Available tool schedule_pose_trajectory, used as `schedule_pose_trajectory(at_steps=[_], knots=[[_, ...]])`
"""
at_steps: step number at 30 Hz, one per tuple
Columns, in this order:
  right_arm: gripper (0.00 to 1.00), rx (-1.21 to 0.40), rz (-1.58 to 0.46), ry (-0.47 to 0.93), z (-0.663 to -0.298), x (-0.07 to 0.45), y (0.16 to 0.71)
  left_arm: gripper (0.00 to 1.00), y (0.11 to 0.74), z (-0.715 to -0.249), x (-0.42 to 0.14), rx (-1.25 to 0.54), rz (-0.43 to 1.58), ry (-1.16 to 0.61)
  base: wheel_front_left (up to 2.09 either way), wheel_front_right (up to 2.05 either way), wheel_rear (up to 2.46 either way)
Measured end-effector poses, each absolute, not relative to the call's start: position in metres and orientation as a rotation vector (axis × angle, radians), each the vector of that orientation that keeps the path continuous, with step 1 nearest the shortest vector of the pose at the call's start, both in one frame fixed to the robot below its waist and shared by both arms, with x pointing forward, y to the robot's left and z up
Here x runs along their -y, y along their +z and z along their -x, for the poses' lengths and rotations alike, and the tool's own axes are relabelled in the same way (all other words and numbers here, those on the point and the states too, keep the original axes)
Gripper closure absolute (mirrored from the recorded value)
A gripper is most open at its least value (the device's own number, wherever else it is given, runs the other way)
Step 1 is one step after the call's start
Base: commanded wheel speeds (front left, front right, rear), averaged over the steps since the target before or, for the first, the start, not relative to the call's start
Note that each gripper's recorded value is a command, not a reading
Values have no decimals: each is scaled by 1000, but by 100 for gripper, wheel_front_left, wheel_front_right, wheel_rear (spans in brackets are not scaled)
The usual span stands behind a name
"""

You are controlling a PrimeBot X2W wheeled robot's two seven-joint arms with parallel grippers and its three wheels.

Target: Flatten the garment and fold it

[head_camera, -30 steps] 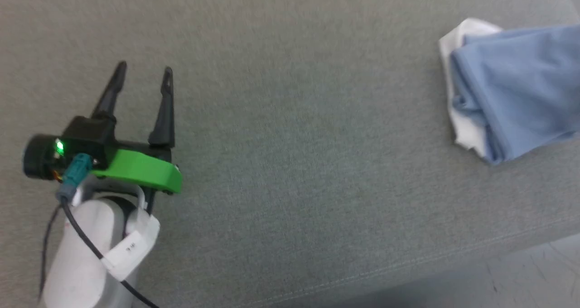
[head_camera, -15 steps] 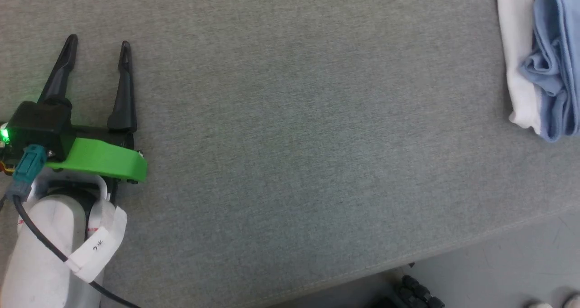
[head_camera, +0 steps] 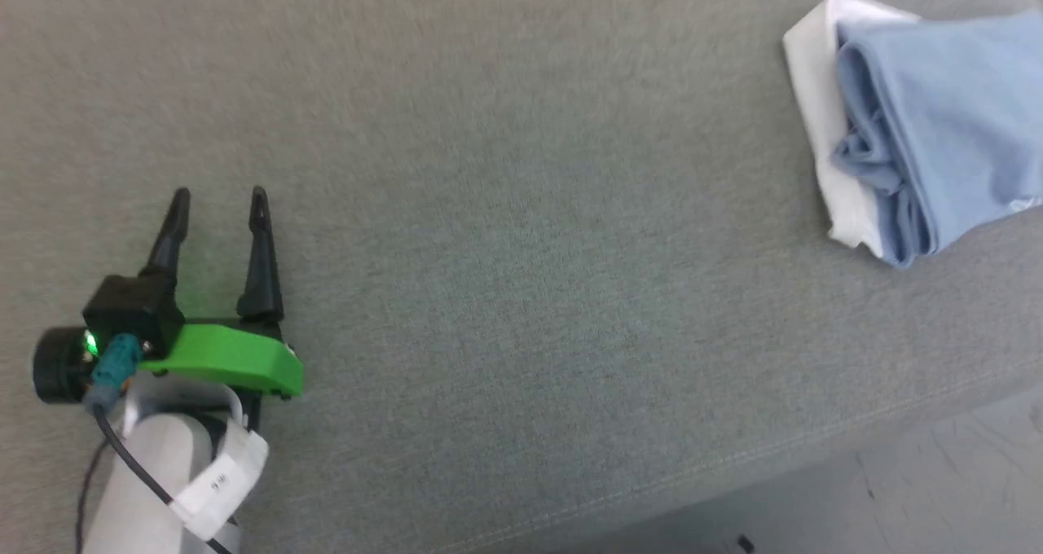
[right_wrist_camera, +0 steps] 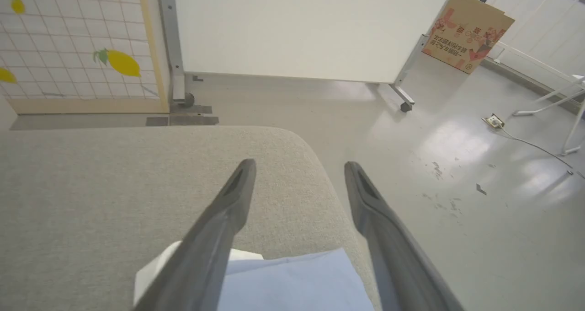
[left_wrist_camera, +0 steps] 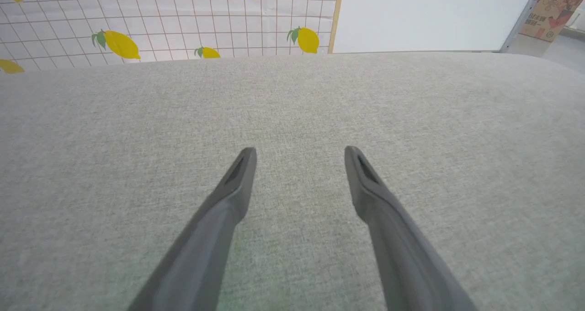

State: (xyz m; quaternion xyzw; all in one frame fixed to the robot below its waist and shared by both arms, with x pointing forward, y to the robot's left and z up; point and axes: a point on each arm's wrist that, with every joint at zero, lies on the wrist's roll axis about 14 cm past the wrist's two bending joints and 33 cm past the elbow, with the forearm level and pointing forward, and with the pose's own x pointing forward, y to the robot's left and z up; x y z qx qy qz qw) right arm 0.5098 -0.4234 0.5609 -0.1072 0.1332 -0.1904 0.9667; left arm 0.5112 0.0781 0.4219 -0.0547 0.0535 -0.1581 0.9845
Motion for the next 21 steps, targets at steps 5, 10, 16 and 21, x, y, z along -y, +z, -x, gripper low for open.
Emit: schedule_pose_trajectory(at_steps=[5, 10, 16, 21], knots=[[0, 10, 121, -255, -508, 368, 622, 0, 461, -495, -94, -32, 125, -257, 0, 0, 0], [0, 200, 25, -157, -484, 317, 647, 0, 500, -476, -119, 49, 109, -191, 0, 0, 0], [0, 341, -101, -60, -458, 255, 654, 0, 545, -450, -157, 150, 100, -90, 0, 0, 0], [0, 366, -162, -18, -443, 224, 637, 0, 561, -426, -191, 193, 132, 9, 0, 0, 0]])
